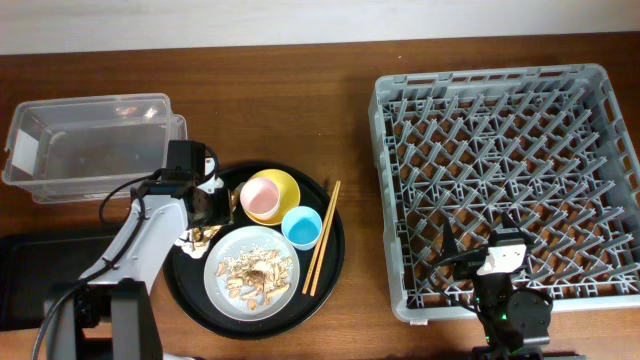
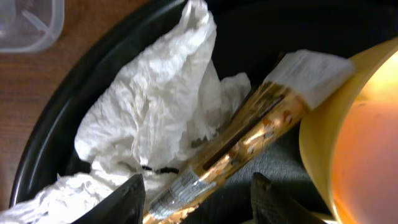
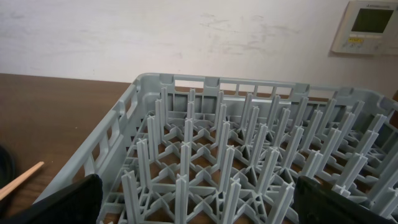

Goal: Sort waste into correct bins and load items into the dishwasher rack
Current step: 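Grasp the gold snack wrapper with the left gripper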

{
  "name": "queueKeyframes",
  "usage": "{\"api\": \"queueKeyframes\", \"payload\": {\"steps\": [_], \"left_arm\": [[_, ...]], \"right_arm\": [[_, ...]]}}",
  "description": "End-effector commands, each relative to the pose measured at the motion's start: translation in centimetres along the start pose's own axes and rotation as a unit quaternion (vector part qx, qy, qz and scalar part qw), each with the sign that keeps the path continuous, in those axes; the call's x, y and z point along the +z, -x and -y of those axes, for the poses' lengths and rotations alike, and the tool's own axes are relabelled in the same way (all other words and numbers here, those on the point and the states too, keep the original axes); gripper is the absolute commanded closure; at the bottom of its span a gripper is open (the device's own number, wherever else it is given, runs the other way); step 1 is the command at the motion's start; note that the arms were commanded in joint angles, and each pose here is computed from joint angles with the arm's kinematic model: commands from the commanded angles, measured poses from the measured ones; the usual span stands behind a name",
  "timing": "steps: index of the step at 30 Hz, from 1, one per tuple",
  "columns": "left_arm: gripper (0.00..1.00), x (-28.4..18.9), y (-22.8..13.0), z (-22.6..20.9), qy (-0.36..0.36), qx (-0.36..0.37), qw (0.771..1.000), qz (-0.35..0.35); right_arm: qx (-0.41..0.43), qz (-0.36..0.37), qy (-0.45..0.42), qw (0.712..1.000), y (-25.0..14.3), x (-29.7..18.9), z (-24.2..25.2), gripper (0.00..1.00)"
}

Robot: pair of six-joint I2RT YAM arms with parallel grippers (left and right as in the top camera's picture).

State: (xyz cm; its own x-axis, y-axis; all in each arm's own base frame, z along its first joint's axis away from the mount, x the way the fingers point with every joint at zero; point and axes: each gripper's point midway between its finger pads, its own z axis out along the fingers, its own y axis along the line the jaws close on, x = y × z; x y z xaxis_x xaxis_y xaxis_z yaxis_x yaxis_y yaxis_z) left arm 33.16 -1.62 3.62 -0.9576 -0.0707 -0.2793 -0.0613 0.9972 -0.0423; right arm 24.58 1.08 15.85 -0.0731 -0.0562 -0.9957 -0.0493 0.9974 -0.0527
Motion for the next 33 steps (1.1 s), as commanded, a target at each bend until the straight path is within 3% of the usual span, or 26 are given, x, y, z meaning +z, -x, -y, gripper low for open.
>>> {"api": "queueKeyframes", "payload": {"steps": [1, 5, 8, 12, 16, 18, 21, 33], "left_arm": [[0.46, 0.4, 0.0, 0.2, -0.001, 0.011, 1.0, 0.005], [0.46, 1.8, -0.9, 0.0, 0.001, 0.01, 1.0, -0.021], [0.54, 2.2, -1.1, 0.0, 0.002, 0.01, 1.0, -0.027], [0.57, 1.9, -0.9, 0.0, 0.002, 0.01, 1.0, -0.022], [0.79, 1.4, -0.6, 0.1, 0.0, 0.01, 1.0, -0.013], [0.83, 1.0, -0.3, 0.1, 0.0, 0.009, 1.0, -0.006], [0.99, -0.2, -0.1, 0.2, -0.002, -0.007, 1.0, 0.006], [0.99, -7.7, 0.7, 1.2, -0.042, -0.041, 0.995, 0.086]], "right_arm": [[0.0, -0.002, -0.001, 1.0, -0.3, 0.0, 0.0, 0.02], [0.0, -0.002, -0.001, 1.0, -0.3, 0.0, 0.0, 0.02], [0.0, -0.002, -0.001, 1.0, -0.3, 0.0, 0.0, 0.02], [0.0, -0.002, -0.001, 1.0, -0.3, 0.0, 0.0, 0.02], [0.0, -0.002, -0.001, 1.0, -0.3, 0.0, 0.0, 0.02], [0.0, -0.002, -0.001, 1.0, -0.3, 0.0, 0.0, 0.02], [0.0, -0.002, -0.001, 1.0, -0.3, 0.0, 0.0, 0.02], [0.0, -0.002, -0.001, 1.0, -0.3, 0.0, 0.0, 0.01]]}}
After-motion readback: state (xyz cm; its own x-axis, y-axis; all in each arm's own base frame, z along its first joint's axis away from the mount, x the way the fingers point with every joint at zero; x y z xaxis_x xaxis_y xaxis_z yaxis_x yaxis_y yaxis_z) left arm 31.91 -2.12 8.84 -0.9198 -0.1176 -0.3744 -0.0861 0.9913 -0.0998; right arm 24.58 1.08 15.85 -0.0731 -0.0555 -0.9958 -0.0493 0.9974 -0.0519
